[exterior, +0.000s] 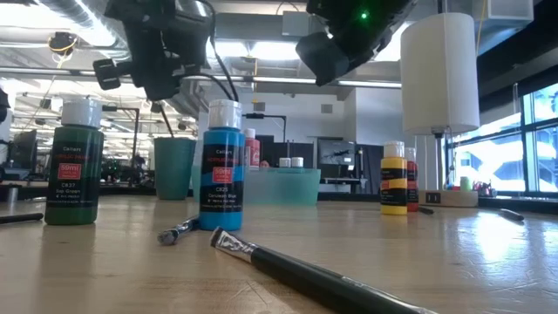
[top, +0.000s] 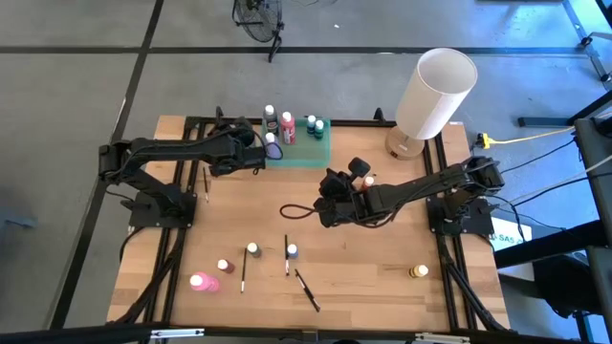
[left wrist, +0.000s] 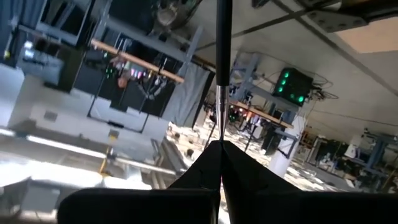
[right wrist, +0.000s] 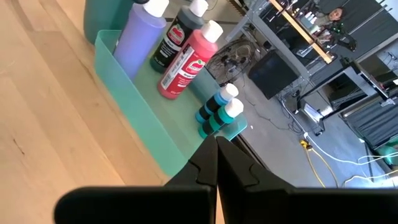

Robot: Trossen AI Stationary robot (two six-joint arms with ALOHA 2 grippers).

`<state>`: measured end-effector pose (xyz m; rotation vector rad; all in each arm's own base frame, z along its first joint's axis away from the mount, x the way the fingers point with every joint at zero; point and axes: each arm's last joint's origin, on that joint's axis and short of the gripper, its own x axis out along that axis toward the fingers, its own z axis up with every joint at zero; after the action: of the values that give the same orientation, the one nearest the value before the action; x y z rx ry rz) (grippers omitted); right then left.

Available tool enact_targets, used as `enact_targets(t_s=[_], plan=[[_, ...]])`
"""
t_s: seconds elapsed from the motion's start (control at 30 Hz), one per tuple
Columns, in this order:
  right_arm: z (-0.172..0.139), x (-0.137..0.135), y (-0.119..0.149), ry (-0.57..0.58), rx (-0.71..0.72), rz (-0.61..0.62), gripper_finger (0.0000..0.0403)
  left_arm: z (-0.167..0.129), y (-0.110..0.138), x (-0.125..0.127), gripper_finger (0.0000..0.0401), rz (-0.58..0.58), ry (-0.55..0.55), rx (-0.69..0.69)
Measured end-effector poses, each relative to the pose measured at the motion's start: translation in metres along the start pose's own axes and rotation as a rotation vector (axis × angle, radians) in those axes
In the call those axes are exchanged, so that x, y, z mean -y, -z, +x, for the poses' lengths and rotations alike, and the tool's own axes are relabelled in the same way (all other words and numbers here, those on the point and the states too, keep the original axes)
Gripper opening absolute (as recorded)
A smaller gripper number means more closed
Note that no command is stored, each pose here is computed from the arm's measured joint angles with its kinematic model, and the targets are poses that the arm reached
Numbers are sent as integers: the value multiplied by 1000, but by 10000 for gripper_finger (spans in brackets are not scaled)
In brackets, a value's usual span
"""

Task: Pick & Place Paint Supplies
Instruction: Put the silver paintbrush into the green cup

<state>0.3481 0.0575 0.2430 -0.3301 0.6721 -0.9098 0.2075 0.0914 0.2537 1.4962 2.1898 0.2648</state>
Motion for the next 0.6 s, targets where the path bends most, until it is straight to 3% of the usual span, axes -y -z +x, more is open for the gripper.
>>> enact_targets(t_s=[0.13, 0.6], plan=[[0, 0, 0, 0, 0, 0, 1, 0, -1, 0, 2, 46, 17, 34], [0, 0, 0, -2, -1, -1, 1, 6, -5, -10, 11, -79, 17, 86]])
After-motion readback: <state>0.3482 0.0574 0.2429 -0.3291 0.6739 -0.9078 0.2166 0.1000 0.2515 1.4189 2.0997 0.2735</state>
